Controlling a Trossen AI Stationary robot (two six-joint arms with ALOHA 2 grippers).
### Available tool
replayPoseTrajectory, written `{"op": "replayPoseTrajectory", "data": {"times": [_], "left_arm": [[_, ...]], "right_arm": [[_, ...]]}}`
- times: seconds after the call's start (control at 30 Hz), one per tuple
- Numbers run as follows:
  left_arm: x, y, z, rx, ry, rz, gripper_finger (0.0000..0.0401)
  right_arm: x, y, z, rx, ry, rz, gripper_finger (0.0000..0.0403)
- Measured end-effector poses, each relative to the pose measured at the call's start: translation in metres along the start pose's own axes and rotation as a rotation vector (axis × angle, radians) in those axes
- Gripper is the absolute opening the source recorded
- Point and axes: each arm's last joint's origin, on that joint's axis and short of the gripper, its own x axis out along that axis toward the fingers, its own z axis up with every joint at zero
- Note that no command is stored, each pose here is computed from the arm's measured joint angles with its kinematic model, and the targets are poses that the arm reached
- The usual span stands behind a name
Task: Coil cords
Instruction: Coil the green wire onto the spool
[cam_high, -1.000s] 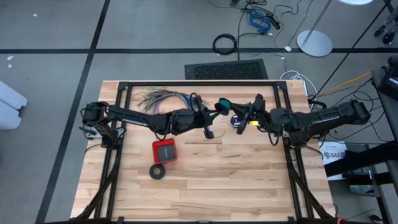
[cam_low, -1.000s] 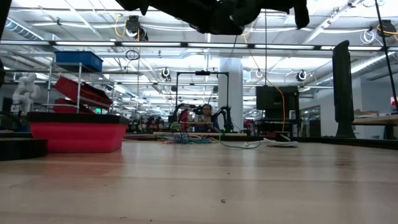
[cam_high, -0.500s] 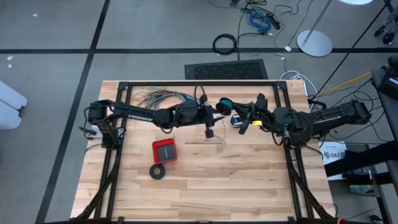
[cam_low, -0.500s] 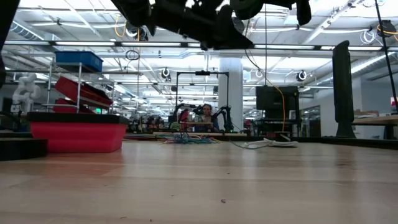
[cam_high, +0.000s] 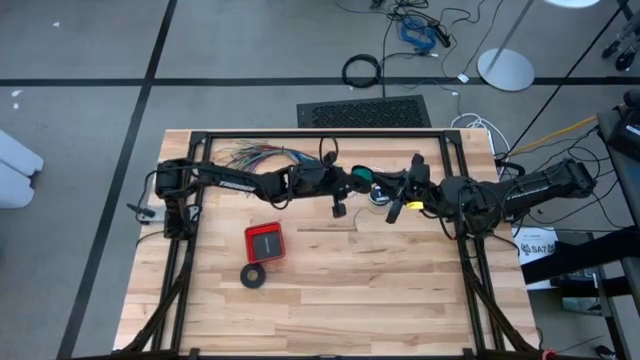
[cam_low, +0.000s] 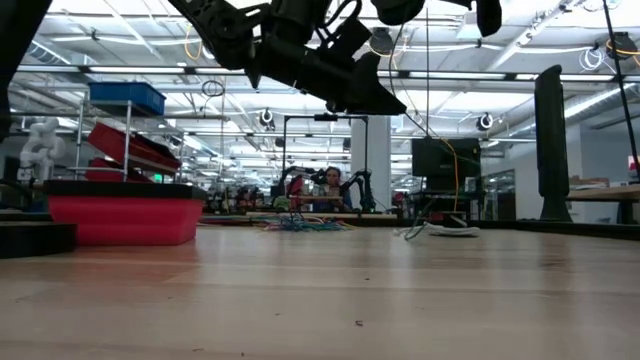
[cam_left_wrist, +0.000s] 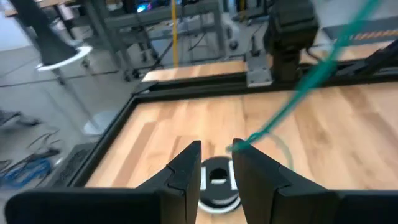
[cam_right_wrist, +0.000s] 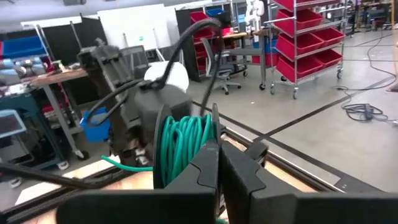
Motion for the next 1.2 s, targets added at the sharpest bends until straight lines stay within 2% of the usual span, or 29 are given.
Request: {"op": "replayPoseTrajectory", "data": {"times": [0.17,0.9,1.2], "left_arm": [[0.000,0.010,0.003,-0.032,-0.064,-0.055,0.0098],[-0.001,0.054,-0.006,-0.052,-0.056,0.039,0.0095],[-0.003,0.069,-0.012,-0.058,-0.039,-0.001,0.0026]], "right_arm": [[-0.002,0.002,-0.001,-0.003,0.005,0.011,0.0000],[-0.012,0.015,0.000,-0.017,-0.002,0.090,0.0000],[-0.016,0.019,-0.004,-0.035,0.030,0.111,0.0000]]}}
